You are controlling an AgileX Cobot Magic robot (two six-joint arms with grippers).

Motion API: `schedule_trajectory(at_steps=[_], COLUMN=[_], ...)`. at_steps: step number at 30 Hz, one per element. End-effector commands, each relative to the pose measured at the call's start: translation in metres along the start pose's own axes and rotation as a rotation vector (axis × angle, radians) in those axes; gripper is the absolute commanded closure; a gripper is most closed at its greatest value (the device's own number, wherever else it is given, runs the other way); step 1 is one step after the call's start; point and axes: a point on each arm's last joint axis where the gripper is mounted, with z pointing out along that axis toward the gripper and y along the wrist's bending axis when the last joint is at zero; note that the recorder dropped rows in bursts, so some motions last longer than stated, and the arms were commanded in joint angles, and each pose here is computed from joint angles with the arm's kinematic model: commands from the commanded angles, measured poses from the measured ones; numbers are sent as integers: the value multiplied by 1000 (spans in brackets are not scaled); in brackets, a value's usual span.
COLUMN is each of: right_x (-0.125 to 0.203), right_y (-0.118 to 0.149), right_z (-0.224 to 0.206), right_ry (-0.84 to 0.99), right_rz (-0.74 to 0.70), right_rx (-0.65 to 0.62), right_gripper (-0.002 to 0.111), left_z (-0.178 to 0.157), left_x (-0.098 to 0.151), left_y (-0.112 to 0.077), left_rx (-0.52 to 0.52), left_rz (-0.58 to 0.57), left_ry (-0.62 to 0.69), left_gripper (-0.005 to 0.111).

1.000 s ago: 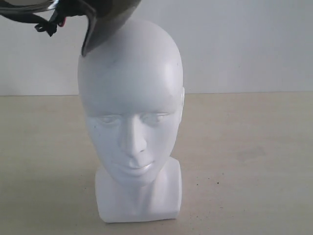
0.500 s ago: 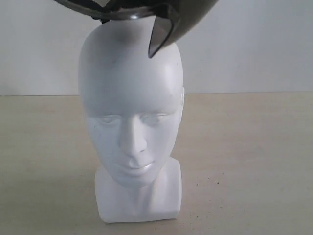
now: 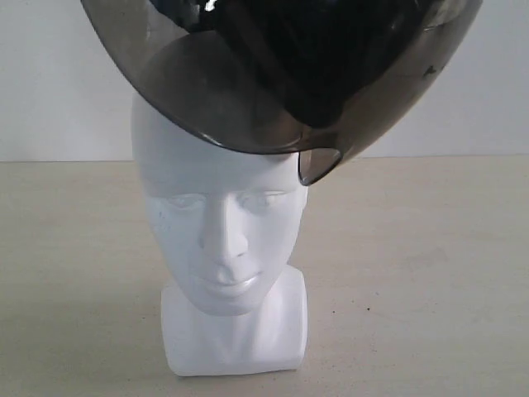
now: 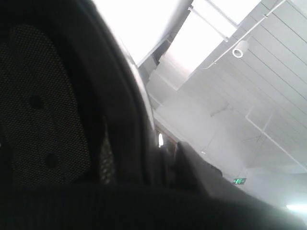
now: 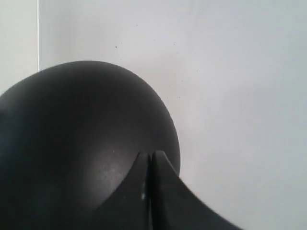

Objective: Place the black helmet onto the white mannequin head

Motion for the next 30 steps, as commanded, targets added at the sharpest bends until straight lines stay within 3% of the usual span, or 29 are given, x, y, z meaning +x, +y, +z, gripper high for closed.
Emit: schedule_trajectory(at_steps=[1, 9, 15, 30], right_x=[-23, -29, -11, 1], right_y=[-4, -6, -3, -5], right_z=[25, 35, 61, 104], right_ry=[54, 121, 240, 199], right_rz=[-51, -101, -39, -38], right_rx=[-8, -25, -66, -61], right_gripper=[108, 108, 108, 108], left_z=[-4, -5, -11, -31], left_x=[-15, -6, -9, -17], left_y=[-7, 18, 29, 42], left_rx=[44, -14, -55, -139], left_rz=[78, 165, 216, 263], left_ry=[-67, 23, 49, 48], left_gripper=[102, 102, 102, 102])
